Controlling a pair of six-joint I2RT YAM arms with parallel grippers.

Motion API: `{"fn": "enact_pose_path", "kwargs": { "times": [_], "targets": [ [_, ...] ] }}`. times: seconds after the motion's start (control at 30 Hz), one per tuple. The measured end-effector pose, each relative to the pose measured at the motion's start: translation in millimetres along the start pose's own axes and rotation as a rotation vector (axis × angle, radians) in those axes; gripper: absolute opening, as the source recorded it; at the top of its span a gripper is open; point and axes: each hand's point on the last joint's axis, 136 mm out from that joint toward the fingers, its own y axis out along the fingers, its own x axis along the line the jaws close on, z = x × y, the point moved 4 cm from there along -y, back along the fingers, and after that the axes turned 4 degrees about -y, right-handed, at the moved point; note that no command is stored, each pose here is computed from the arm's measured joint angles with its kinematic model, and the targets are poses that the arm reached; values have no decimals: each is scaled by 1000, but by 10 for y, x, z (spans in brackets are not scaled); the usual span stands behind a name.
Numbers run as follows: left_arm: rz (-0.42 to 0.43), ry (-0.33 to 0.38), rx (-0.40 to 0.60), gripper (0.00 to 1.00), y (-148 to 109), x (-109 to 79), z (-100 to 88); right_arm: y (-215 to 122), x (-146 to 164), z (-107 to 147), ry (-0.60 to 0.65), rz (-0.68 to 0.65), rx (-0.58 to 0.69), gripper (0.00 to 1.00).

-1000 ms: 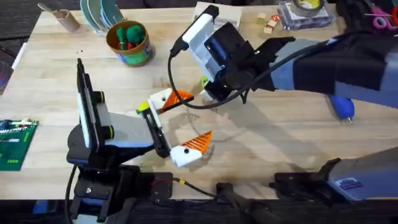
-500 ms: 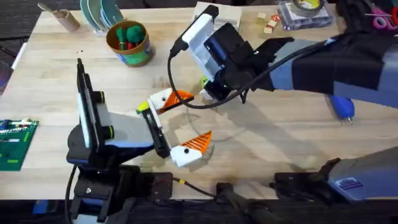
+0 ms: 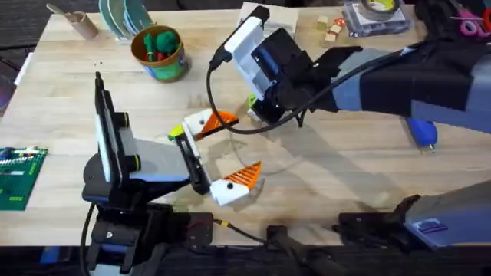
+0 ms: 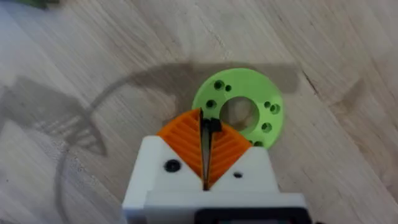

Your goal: Pick up the gripper from the table and insert it into the empty holder that is missing its gripper. Then pick up a screw, insert it into the mounting hole, and use the screwdriver to tighten it. Finally, clean up the table by picking up the vegetable and placing it into the bucket.

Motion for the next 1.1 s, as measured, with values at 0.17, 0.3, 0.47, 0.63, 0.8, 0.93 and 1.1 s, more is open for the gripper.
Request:
{"fn": "enact_pose_path", "kwargs": {
  "times": [0.17,0.3,0.47,0.63,0.8,0.93,1.1],
  "targets": [
    [0,0,0,993,0,0,0,0,-7,-7,-3,4,-2,12],
    [0,0,0,992,0,0,0,0,-7,-7,-3,5,-2,9],
    [0,0,0,993,0,0,0,-15,-84,14,-2,62,13,8],
    [0,0,0,992,0,0,0,-248,-178,-82,9,105,-43,8],
    [0,0,0,993,0,0,0,-512,-247,-67,23,114,-31,8],
    [0,0,0,993,0,0,0,-1016,-298,-505,28,78,-100,8],
    [0,0,0,993,0,0,0,-1420,-161,-740,42,-39,-146,8]
  ]
}}
